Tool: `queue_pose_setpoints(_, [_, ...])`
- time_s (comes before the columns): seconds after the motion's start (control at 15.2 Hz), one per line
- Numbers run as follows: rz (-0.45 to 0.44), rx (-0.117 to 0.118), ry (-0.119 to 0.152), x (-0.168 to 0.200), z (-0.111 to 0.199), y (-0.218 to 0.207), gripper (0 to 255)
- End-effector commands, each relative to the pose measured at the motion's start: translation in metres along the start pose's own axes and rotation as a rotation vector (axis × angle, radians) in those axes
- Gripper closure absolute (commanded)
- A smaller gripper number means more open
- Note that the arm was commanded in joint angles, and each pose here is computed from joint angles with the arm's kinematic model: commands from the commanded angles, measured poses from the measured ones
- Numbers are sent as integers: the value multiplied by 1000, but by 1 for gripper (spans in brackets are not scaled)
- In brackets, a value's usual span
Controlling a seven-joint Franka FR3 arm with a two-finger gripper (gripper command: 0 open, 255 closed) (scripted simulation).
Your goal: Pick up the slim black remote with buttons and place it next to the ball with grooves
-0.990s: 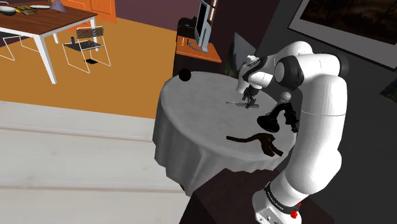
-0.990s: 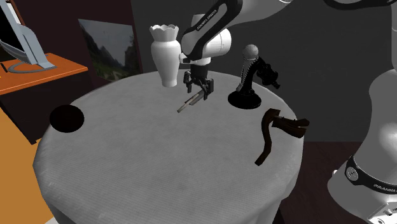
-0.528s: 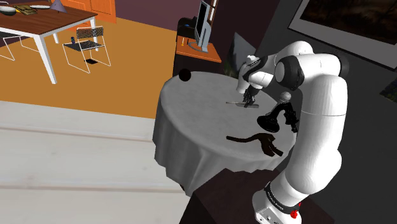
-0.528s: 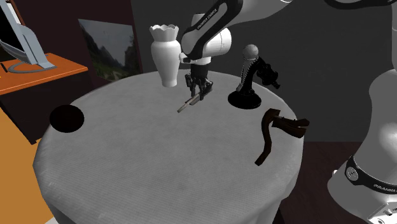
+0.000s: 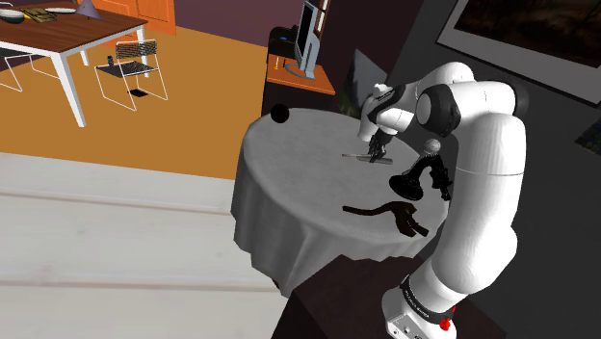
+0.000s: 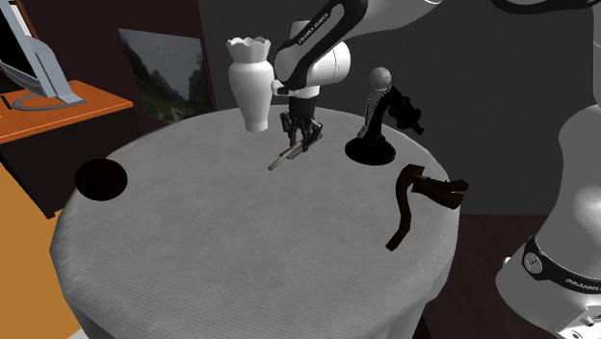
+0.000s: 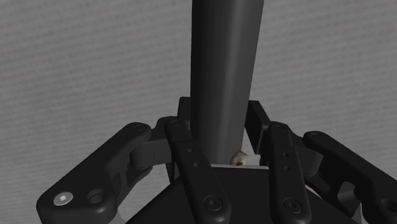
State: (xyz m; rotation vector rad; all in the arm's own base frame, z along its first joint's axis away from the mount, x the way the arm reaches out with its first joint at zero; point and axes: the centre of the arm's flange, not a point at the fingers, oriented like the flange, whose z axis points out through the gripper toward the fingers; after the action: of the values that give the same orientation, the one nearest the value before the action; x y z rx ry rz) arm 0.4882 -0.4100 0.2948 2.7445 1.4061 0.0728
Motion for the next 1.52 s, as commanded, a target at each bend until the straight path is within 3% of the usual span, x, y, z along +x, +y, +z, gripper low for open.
queue_pose_setpoints(0.0, [-1,-9,-6,1,-4,1,255])
queue_pose_setpoints(1.45, [-1,-9,-6,3,-119,10,255])
